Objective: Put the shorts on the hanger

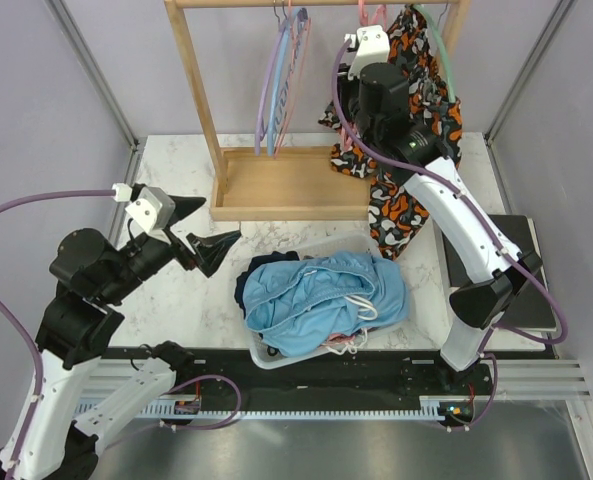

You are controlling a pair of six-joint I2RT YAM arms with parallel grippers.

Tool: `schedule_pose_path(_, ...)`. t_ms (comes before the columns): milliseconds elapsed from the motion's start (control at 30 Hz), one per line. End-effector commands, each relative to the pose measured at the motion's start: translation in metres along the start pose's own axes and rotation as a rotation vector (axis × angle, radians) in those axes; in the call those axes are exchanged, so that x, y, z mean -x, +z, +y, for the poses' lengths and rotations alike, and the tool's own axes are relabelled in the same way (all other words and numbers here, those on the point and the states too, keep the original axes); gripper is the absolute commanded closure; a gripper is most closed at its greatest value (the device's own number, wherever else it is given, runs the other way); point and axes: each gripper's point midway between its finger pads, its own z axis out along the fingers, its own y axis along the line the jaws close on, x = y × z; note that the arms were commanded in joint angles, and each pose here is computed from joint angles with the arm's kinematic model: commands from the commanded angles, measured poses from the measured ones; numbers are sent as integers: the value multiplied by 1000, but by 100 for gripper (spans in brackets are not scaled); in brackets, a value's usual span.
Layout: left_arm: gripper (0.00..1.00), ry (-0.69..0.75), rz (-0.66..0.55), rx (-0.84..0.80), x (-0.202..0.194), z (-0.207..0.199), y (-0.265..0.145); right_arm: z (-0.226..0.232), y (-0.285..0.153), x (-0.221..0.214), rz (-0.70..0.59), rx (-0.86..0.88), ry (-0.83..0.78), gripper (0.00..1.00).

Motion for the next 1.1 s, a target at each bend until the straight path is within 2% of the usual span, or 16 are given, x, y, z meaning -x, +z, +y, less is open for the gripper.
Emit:
schedule_pose_path(0,0,22,-35,-15,7,0,6,18,-10,23,-51,134,29,100)
schedule_pose_path(133,0,18,-37,-31,8,-2,7,1,-16,45,-112,54,56,100)
schedule_pose_path(400,0,19,-35,-35,10,-2,11,0,-48,98,-302,147,39,100)
schedule_pose_path(600,0,13,-31,-58,10,-5,16,-2,-63,115,-363,169,23,100)
schedule_pose_path(833,0,16,-36,-58,12,-4,18,-3,-73,109,-357,189,32,100)
schedule_pose_path(933,0,16,-34,-63,12,-4,19,-1,-68,97,-314,192,13,100)
schedule_pose_path(967,0,14,-30,-63,10,-4,19,-3,-68,94,-289,184,18,79)
schedule_pose_path(1067,0,9,-31,-62,10,-4,19,0,-66,86,-240,185,59,33)
